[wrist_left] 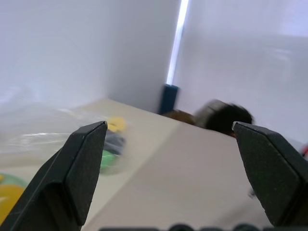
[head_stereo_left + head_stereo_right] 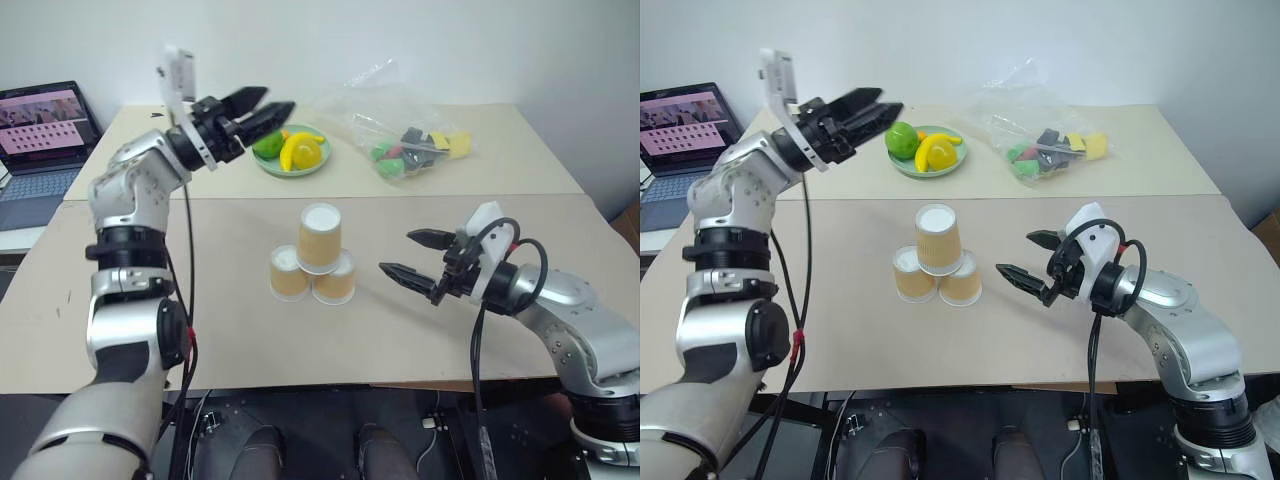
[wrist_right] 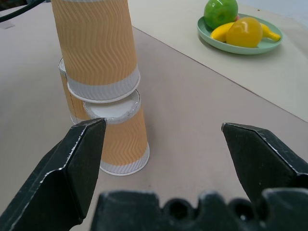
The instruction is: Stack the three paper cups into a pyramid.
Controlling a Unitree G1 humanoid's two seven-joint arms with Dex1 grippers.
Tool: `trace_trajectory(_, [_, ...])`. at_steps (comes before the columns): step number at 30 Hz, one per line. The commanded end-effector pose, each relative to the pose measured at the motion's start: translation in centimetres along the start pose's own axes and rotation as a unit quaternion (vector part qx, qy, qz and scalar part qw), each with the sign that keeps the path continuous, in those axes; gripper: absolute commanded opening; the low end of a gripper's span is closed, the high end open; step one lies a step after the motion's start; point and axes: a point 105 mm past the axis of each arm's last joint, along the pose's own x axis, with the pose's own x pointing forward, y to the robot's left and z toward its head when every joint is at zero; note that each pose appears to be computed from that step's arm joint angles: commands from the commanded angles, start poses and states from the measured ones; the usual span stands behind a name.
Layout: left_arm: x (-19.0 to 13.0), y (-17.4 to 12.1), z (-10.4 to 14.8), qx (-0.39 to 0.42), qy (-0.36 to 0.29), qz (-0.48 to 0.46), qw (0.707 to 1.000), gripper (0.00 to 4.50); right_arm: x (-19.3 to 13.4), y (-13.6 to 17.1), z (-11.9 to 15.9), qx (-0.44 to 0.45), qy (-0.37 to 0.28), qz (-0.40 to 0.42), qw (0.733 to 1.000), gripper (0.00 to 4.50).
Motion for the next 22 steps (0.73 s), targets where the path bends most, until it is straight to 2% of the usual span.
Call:
trace_trajectory(1, [-4.4,2.8,2.2,0.031,-0.067,0.170,0.983,4.45,-0.3,-1.0,1.4,-0.029,-0.014,-0.008,0.999,4.50])
trace_trajectory(4, [-8.8,5.2,1.0,0.049,-0.062,0.298,0.951,4.45,-0.1,-2.5,0.9,-0.029,-0.005,-0.038,0.999,4.50])
trace_trajectory(6, [-12.6,6.6,-0.1,0.063,-0.054,0.383,0.920,4.45,0.3,-4.8,0.0,-0.028,0.016,-0.095,0.995,4.50])
trace_trajectory(8, [-15.6,7.2,-1.1,0.079,-0.043,0.444,0.891,4.45,0.3,-7.7,-1.0,-0.015,0.032,-0.177,0.984,4.50])
trace_trajectory(11, [-19.8,6.8,-3.6,0.098,-0.024,0.526,0.845,4.45,0.0,-11.6,-2.3,0.002,0.040,-0.302,0.953,4.50])
trace_trajectory(17, [-25.1,5.6,-6.3,0.100,-0.018,0.610,0.785,4.45,-0.7,-14.2,-5.2,0.033,0.062,-0.397,0.915,4.50])
trace_trajectory(22, [-27.0,5.0,-7.2,0.111,-0.010,0.634,0.766,4.45,-1.0,-14.6,-7.0,0.059,0.070,-0.412,0.906,4.50])
